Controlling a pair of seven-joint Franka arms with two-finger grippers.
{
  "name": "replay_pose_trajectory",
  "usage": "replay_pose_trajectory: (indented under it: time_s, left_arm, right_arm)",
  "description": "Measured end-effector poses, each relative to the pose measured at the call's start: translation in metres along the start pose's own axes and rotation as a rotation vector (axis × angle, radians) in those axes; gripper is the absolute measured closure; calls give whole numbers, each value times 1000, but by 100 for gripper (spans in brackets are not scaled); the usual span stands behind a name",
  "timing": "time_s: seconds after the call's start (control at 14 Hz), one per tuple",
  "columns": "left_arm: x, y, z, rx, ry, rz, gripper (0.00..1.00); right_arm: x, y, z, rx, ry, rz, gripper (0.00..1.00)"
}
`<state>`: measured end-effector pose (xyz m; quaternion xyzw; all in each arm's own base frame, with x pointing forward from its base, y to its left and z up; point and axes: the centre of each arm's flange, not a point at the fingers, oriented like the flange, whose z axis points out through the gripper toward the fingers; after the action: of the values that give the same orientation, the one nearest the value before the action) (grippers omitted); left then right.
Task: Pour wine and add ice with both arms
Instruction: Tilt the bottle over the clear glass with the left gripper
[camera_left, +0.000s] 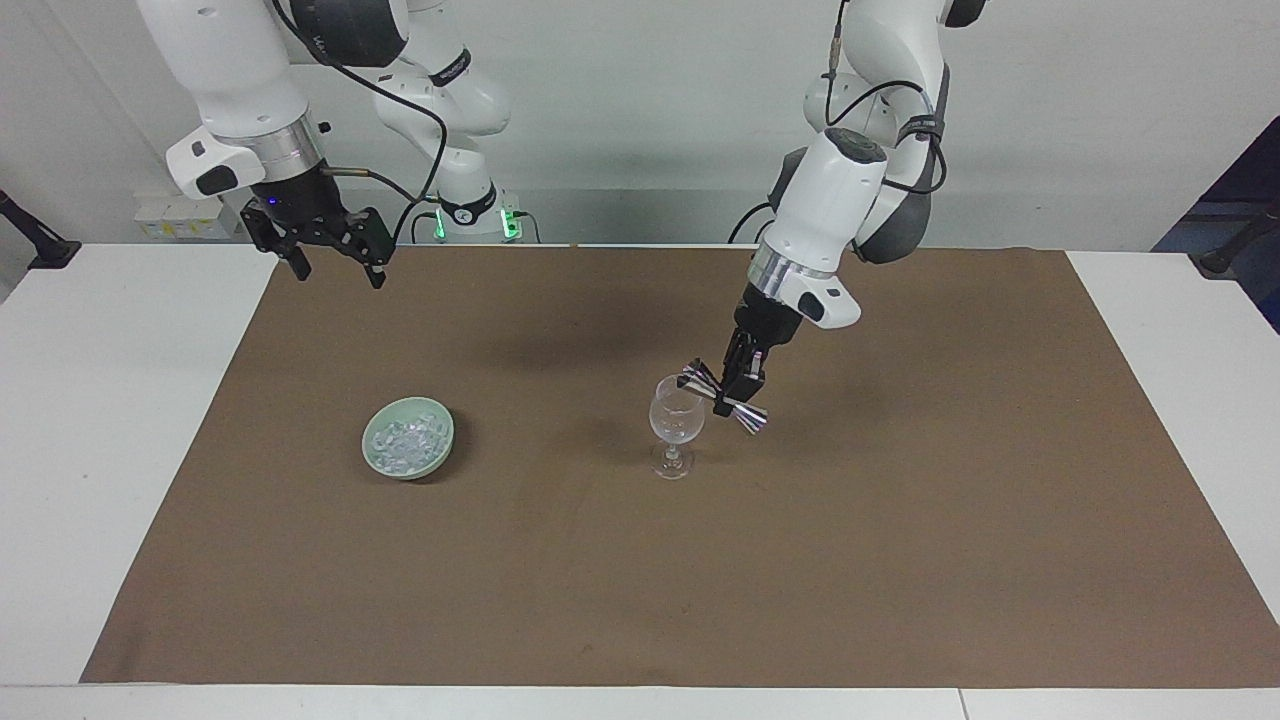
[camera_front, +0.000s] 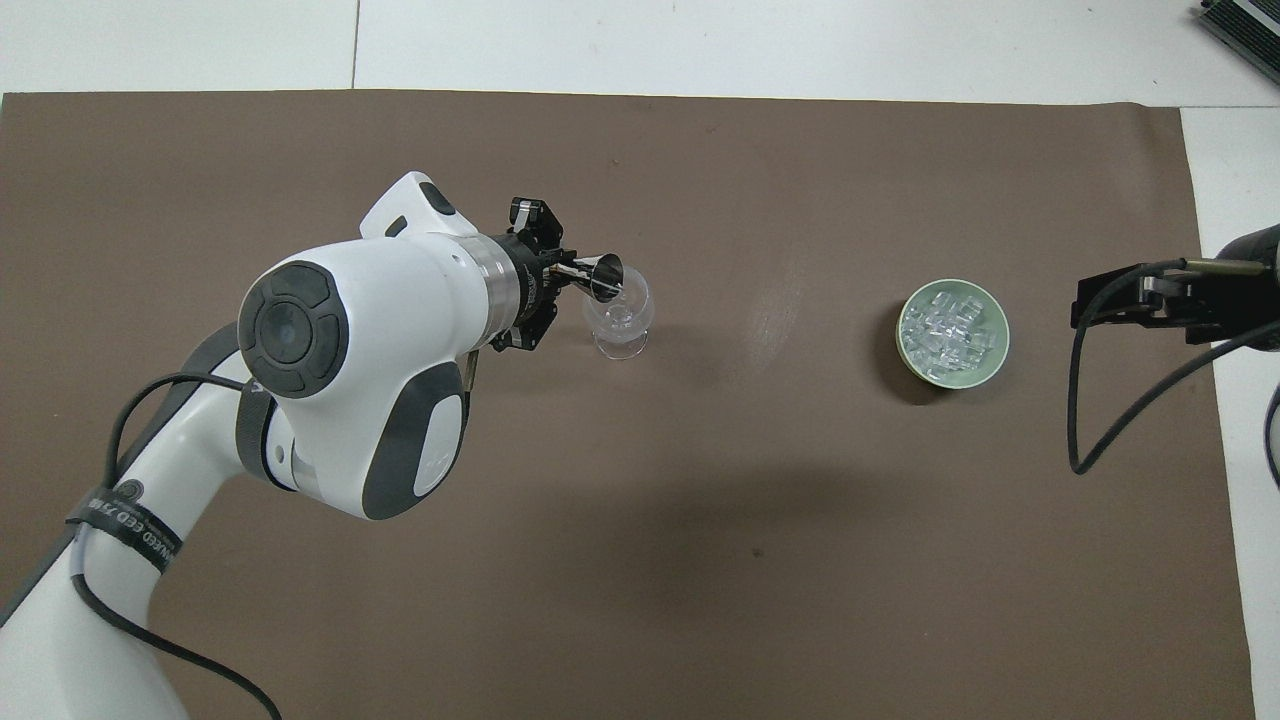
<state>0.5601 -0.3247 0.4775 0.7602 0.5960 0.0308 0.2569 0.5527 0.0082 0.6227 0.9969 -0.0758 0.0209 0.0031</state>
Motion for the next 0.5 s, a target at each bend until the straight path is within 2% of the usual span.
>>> replay_pose_trajectory:
  time_s: [0.5]
  left_arm:
    - [-2,0,1,-21,34,57,77]
  right_arm:
    - [0,0,0,0,0,0,0]
